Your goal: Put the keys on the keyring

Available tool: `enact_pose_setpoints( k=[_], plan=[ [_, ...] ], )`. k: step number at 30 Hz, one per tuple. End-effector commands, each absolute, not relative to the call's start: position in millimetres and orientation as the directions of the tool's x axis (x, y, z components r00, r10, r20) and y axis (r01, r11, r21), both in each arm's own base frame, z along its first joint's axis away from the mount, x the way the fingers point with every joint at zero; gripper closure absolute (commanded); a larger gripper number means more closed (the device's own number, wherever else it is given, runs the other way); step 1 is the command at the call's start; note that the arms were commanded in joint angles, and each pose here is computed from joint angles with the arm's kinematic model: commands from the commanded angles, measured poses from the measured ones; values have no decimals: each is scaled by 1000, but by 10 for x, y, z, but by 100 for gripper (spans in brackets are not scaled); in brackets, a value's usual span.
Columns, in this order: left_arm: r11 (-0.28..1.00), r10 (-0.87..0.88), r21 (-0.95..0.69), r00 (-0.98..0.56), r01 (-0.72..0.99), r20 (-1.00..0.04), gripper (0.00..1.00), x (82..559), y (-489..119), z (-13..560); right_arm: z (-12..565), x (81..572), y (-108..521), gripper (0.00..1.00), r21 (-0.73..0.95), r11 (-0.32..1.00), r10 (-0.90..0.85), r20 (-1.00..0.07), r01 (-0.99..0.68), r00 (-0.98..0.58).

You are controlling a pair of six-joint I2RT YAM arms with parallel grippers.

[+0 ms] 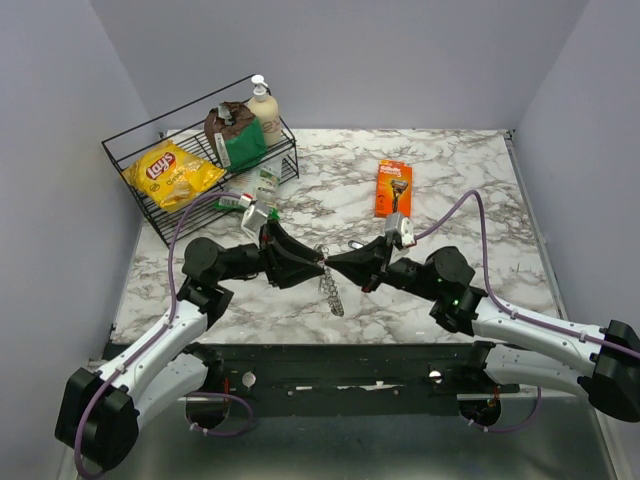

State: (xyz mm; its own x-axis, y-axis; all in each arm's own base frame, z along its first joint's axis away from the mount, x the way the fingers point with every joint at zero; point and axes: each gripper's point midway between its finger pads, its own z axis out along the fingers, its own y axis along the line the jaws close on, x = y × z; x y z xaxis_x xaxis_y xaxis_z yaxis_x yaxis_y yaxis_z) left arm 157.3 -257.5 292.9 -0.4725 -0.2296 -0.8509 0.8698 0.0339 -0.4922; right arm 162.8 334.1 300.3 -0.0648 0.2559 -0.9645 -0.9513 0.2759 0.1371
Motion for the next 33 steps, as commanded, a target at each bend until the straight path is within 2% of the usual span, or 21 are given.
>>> enact_pose_setpoints(
  k=[1, 6, 9, 10, 12, 13, 22, 28, 29, 31, 32, 33],
  plan=[
    [13, -250, -421, -405, 907, -879, 47, 1563, -2616, 3109, 3236, 1557, 3291, 100, 104, 244, 325, -945, -964, -19],
    [9, -247, -418, -403, 908, -881, 58, 1572, -2653, 3117, 3244, 1543, 3285, 100, 103, 240, 327, -945, -965, -19],
    [8, -252, -409, -394, 913, -884, 70, 1562, -2656, 3139, 3238, 1543, 3276, 100, 104, 242, 328, -945, -965, -19],
    [12, -255, -408, -392, 913, -884, 79, 1570, -2656, 3141, 3231, 1547, 3274, 99, 107, 245, 328, -945, -964, -21],
    [11, -258, -400, -384, 917, -887, 90, 1556, -2650, 3160, 3223, 1547, 3274, 100, 107, 245, 326, -945, -964, -22],
    [12, -260, -397, -381, 918, -887, 100, 1557, -2649, 3168, 3216, 1544, 3276, 100, 108, 245, 326, -945, -964, -23],
    [32, -252, -381, -361, 924, -898, 100, 1541, -2630, 3220, 3180, 1562, 3286, 100, 117, 248, 319, -947, -962, -33],
    [126, -199, -368, -340, 921, -919, 100, 1635, -2604, 3204, 3129, 1600, 3306, 99, 142, 263, 299, -952, -954, -60],
    [148, -171, -401, -376, 904, -911, 100, 1651, -2599, 3122, 3126, 1611, 3305, 99, 145, 268, 296, -953, -953, -62],
    [200, -160, -378, -351, 904, -923, 100, 1733, -2581, 3154, 3117, 1636, 3307, 91, 151, 280, 285, -956, -948, -69],
    [230, -131, -408, -387, 884, -913, 100, 1768, -2575, 3050, 3104, 1641, 3305, 74, 153, 284, 279, -958, -947, -71],
    [249, -122, -382, -362, 890, -924, 100, 1803, -2566, 3100, 3083, 1661, 3299, 63, 157, 295, 267, -961, -943, -77]
  ],
)
